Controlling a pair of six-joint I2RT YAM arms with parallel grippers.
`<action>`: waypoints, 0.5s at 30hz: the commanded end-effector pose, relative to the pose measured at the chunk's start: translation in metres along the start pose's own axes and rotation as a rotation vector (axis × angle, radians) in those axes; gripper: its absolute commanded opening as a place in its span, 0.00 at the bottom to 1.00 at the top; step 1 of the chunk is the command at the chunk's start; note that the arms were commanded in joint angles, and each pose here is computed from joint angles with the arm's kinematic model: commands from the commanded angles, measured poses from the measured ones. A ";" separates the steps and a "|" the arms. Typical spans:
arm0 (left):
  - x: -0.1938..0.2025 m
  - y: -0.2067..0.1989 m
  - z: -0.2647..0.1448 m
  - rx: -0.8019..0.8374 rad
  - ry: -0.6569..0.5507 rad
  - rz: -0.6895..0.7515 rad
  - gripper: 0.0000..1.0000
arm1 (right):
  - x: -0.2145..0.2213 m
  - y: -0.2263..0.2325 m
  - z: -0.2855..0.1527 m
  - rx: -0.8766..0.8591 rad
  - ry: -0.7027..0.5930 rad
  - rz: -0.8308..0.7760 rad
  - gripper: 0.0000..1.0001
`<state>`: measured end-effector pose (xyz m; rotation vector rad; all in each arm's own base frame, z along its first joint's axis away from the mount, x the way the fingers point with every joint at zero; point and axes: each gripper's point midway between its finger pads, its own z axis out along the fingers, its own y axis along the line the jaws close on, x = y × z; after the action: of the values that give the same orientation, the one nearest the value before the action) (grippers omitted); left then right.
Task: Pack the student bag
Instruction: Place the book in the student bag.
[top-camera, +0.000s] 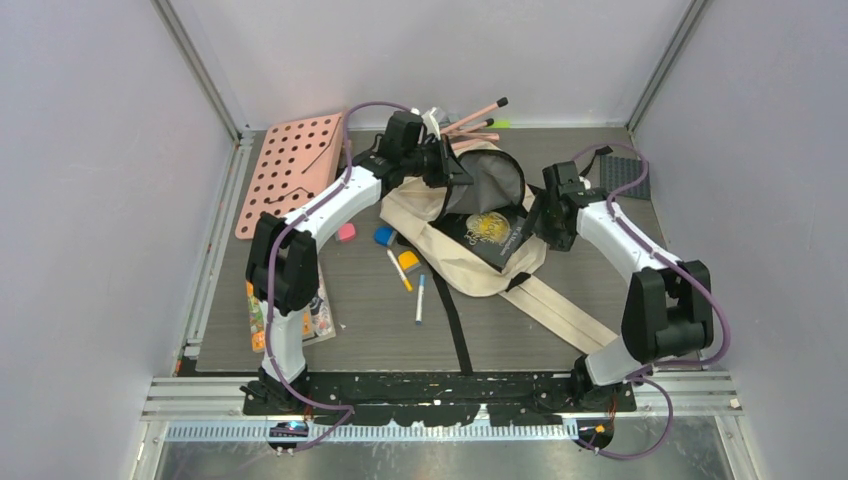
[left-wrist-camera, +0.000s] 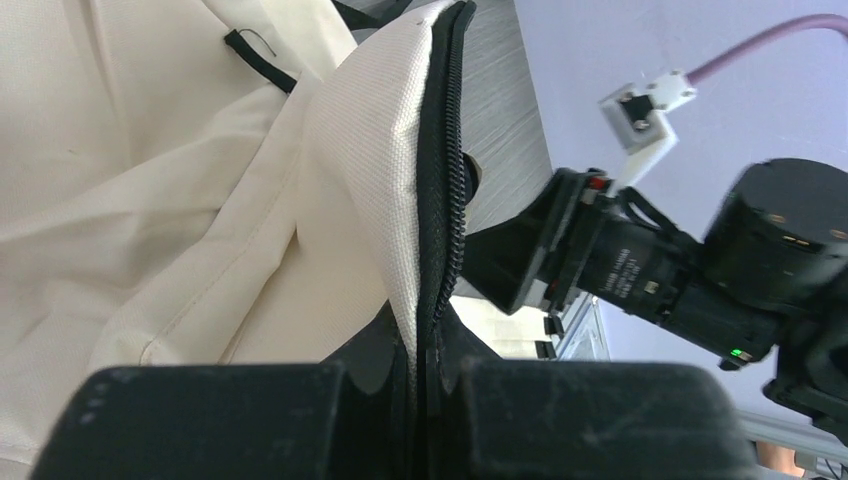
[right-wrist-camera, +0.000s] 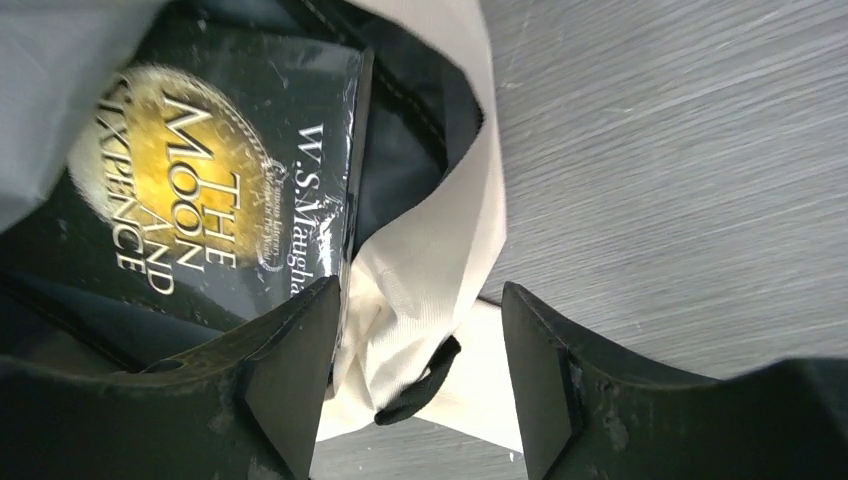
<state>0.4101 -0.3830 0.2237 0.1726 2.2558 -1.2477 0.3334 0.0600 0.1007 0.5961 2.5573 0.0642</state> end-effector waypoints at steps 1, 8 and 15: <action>-0.019 -0.032 -0.021 0.058 -0.057 0.062 0.00 | 0.023 0.023 0.018 -0.110 0.125 -0.053 0.65; -0.025 -0.011 -0.028 0.002 -0.077 0.039 0.00 | 0.000 0.037 -0.009 -0.175 0.068 -0.070 0.02; -0.038 0.018 -0.047 -0.063 -0.100 0.030 0.00 | -0.016 0.043 -0.068 -0.340 -0.119 -0.062 0.01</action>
<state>0.4223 -0.3546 0.2159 0.1128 2.2825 -1.1898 0.3264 0.0885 0.1211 0.4582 2.5750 0.2901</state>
